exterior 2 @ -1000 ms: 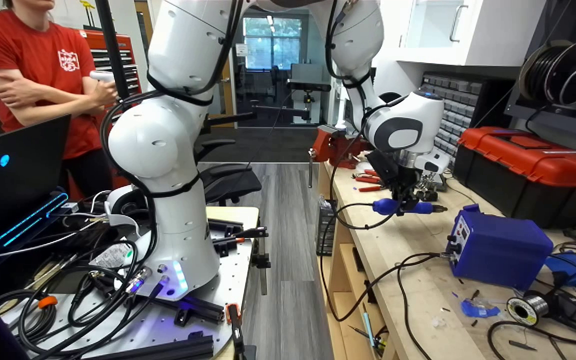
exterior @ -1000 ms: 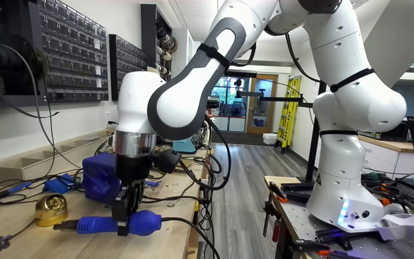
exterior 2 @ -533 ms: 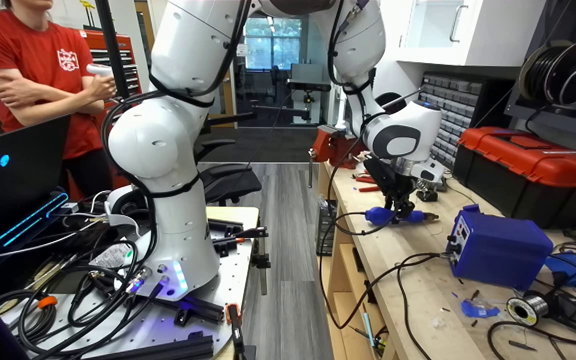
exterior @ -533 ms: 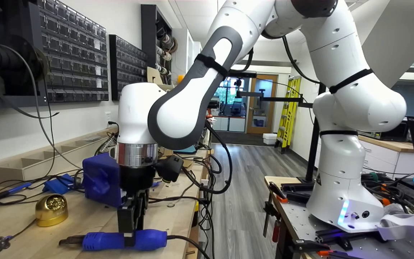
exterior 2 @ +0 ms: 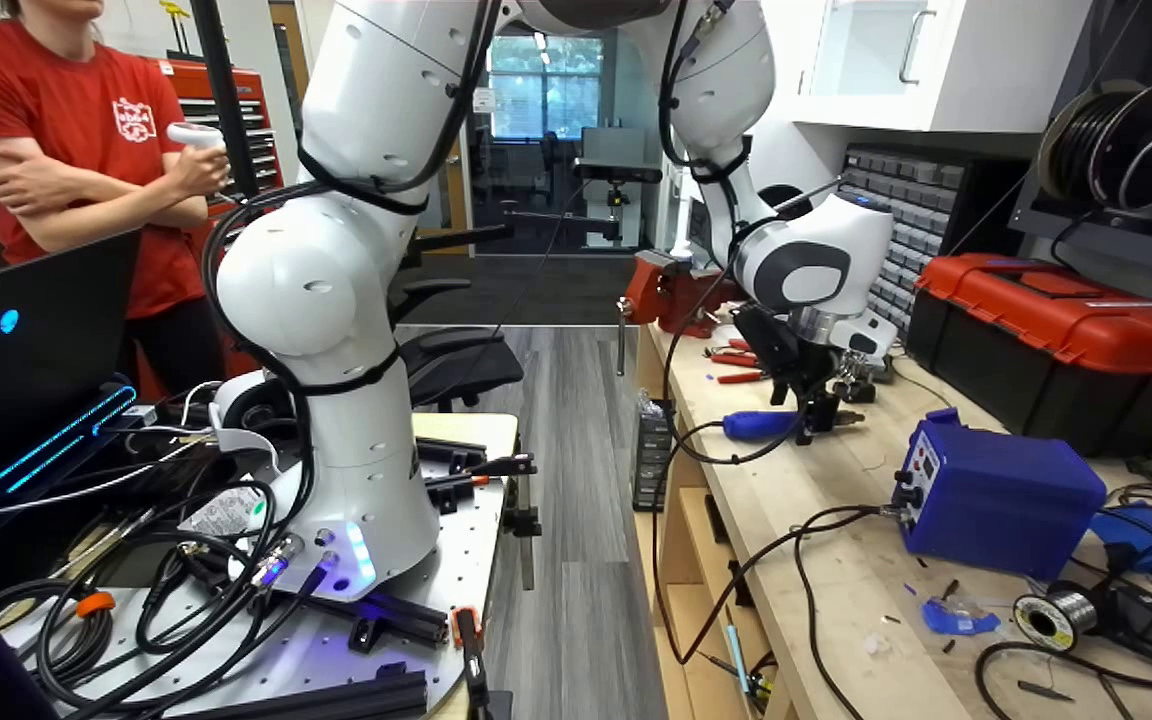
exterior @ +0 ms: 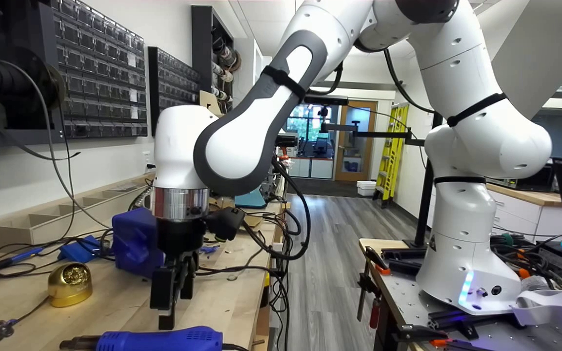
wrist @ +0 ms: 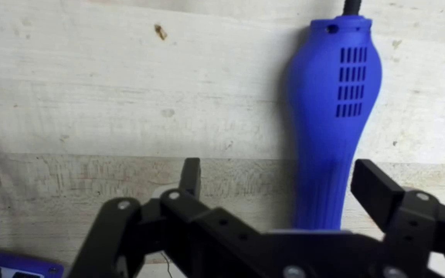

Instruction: Put the blue object on the work bench

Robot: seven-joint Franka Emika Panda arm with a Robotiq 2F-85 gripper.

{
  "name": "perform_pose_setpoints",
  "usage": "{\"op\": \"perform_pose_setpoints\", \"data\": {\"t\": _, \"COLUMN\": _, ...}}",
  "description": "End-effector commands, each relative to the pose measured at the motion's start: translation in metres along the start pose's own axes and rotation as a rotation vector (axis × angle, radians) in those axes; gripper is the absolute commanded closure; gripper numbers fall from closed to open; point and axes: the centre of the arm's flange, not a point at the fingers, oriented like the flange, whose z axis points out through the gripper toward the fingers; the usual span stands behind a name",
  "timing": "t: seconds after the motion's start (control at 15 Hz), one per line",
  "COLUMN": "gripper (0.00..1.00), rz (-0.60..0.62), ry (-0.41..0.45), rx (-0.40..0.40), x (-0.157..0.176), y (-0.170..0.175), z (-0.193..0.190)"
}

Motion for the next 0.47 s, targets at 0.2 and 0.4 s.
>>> {"op": "perform_pose_setpoints", "data": {"t": 0.2, "gripper": 0.0, "rz": 0.034, "ry": 0.002, "rx": -0.005, "x": 0.002, "y": 0.001, "z": -0.027}}
{"op": "perform_pose_setpoints", "data": {"t": 0.4, "gripper": 0.0, "rz": 0.006, "ry": 0.011, "rx": 0.001, "x": 0.006, "y": 0.0, "z": -0.006}}
